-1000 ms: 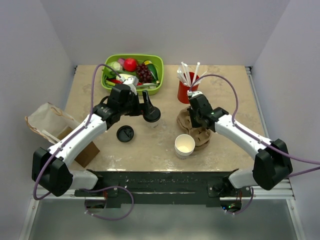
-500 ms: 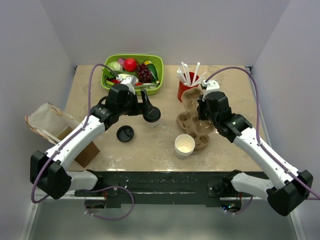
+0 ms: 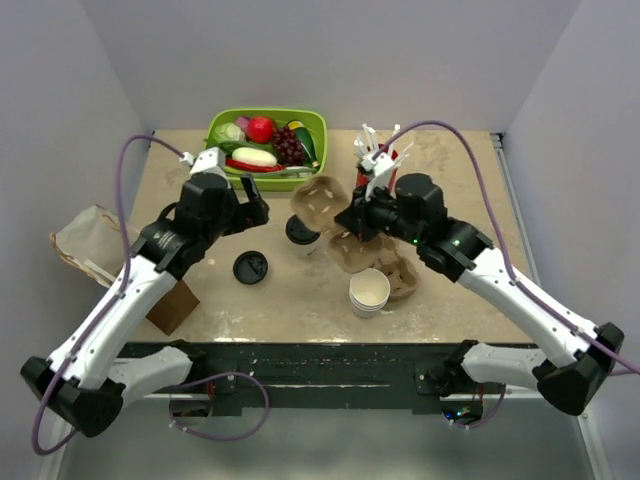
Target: Pack the takeout coffee
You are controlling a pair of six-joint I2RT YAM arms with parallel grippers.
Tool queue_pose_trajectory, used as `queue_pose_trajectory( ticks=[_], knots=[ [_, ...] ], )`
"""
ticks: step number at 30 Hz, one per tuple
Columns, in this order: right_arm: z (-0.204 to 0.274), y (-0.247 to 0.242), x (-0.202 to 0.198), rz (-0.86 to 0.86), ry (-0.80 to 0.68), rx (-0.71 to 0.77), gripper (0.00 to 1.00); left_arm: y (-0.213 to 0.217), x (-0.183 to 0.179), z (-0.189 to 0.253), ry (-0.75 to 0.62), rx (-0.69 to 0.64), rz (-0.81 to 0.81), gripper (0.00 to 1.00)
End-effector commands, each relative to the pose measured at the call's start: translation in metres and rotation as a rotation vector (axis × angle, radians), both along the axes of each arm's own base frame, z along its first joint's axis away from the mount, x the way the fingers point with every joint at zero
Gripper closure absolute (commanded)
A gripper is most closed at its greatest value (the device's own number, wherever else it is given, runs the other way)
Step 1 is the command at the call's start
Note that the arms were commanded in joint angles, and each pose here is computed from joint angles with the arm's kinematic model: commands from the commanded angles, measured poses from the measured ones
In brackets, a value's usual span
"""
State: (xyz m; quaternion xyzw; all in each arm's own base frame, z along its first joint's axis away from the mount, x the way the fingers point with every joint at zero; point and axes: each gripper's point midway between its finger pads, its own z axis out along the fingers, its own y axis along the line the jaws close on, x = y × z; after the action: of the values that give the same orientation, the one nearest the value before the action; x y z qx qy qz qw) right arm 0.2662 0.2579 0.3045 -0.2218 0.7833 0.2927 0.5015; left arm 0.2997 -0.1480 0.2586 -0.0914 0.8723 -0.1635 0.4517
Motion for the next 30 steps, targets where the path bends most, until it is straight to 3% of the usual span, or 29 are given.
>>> queue_pose_trajectory(
  ticks=[1,8,14,26,28,30],
  knots=[
    [-0.002,0.06,-0.021,0.201,0.041,0.054,1.0,0.055,-0.022,0.048,-0.097,0.021,0.226,0.0],
    [-0.048,0.115,-0.043,0.35,0.127,0.044,1.0,0.113,-0.053,0.088,-0.17,0.048,0.464,0.0],
    [-0.118,0.146,-0.067,0.406,0.252,-0.039,1.0,0.155,-0.075,0.07,-0.112,0.143,0.688,0.01],
    [-0.201,0.144,-0.06,0.297,0.39,-0.16,1.0,0.17,-0.077,0.031,0.022,0.243,0.802,0.0],
    [-0.202,0.141,-0.055,0.265,0.383,-0.171,0.78,0.171,-0.078,0.032,0.017,0.245,0.806,0.0],
    [-0.197,0.139,-0.053,0.254,0.377,-0.184,0.64,0.173,-0.078,0.037,0.002,0.239,0.813,0.0]
  ],
)
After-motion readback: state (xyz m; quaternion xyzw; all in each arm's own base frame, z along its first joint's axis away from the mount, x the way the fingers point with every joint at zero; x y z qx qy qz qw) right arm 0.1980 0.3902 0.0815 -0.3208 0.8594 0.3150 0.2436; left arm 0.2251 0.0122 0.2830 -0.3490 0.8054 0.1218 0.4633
